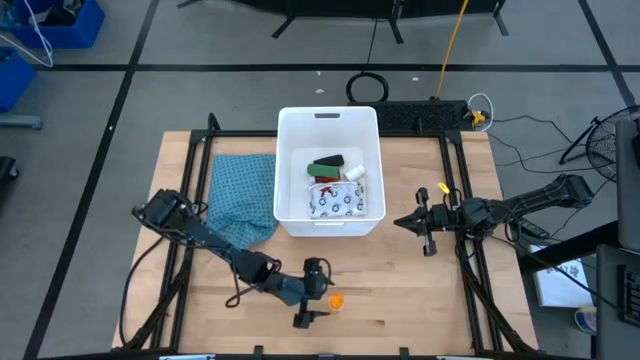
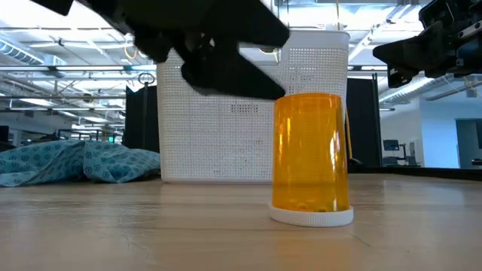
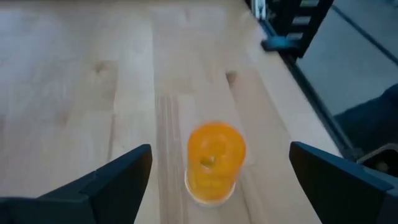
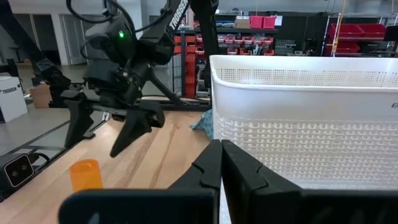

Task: Pick & place medical supplies in basket/bin
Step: Put the orange pill bottle into the white bin

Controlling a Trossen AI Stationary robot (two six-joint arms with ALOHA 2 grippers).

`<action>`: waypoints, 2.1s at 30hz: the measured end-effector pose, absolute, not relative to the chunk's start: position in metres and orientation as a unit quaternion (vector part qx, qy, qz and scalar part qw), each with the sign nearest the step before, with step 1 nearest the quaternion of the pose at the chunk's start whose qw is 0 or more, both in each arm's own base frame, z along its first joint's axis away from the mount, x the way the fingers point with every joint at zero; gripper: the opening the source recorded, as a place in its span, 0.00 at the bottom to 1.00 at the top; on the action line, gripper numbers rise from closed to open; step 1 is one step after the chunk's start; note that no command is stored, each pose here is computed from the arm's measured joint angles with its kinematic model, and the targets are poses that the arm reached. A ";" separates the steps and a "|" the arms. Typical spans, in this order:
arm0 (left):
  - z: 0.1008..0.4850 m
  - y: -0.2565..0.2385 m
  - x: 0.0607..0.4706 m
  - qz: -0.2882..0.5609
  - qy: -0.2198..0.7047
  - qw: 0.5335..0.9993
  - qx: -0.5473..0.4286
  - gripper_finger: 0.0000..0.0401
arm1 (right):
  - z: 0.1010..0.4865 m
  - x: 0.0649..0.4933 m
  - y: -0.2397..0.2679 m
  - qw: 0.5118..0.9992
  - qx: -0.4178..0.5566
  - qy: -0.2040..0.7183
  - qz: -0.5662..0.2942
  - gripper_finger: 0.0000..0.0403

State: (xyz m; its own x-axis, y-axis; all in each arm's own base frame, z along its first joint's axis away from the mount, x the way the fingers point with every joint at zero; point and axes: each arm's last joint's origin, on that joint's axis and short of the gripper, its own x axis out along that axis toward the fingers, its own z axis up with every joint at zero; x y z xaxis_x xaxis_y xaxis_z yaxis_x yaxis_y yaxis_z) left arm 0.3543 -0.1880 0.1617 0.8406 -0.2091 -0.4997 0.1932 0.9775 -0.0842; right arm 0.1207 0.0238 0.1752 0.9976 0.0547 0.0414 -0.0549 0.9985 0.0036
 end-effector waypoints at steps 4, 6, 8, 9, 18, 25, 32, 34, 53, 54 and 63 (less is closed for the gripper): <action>0.153 -0.183 0.359 -0.106 0.271 0.956 -0.027 0.95 | 0.175 0.121 0.024 0.999 0.002 -0.021 0.027 0.00; 0.152 -0.183 0.360 -0.112 0.267 0.957 -0.027 0.95 | 0.175 0.121 0.024 0.999 0.002 -0.021 0.027 0.00; 0.150 -0.185 0.364 -0.119 0.252 0.960 -0.031 0.95 | 0.175 0.121 0.024 0.999 0.002 -0.021 0.027 0.00; 0.147 -0.185 0.364 -0.123 0.256 0.958 -0.026 0.95 | 0.175 0.121 0.024 0.999 0.002 -0.020 0.027 0.00; 0.132 -0.181 0.370 -0.131 0.260 0.956 -0.039 0.95 | 0.175 0.121 0.024 0.999 0.002 -0.018 0.027 0.00; 0.133 -0.181 0.370 -0.128 0.259 0.957 -0.039 0.95 | 0.175 0.121 0.024 0.999 0.001 -0.018 0.027 0.00; 0.124 -0.182 0.373 -0.119 0.247 0.961 -0.040 0.95 | 0.175 0.121 0.024 0.999 0.000 -0.018 0.027 0.00; 0.121 -0.182 0.374 -0.117 0.247 0.961 -0.040 0.95 | 0.175 0.121 0.024 0.999 0.000 -0.018 0.027 0.00; 0.118 -0.179 0.373 -0.092 0.256 0.962 -0.028 0.73 | 0.175 0.121 0.024 1.000 -0.002 -0.018 0.025 0.00; 0.118 -0.179 0.373 -0.091 0.257 0.962 -0.029 0.68 | 0.175 0.121 0.024 1.000 -0.002 -0.018 0.025 0.00; 0.120 -0.180 0.374 -0.102 0.245 0.964 -0.002 0.40 | 0.175 0.121 0.024 1.000 -0.002 -0.018 0.025 0.00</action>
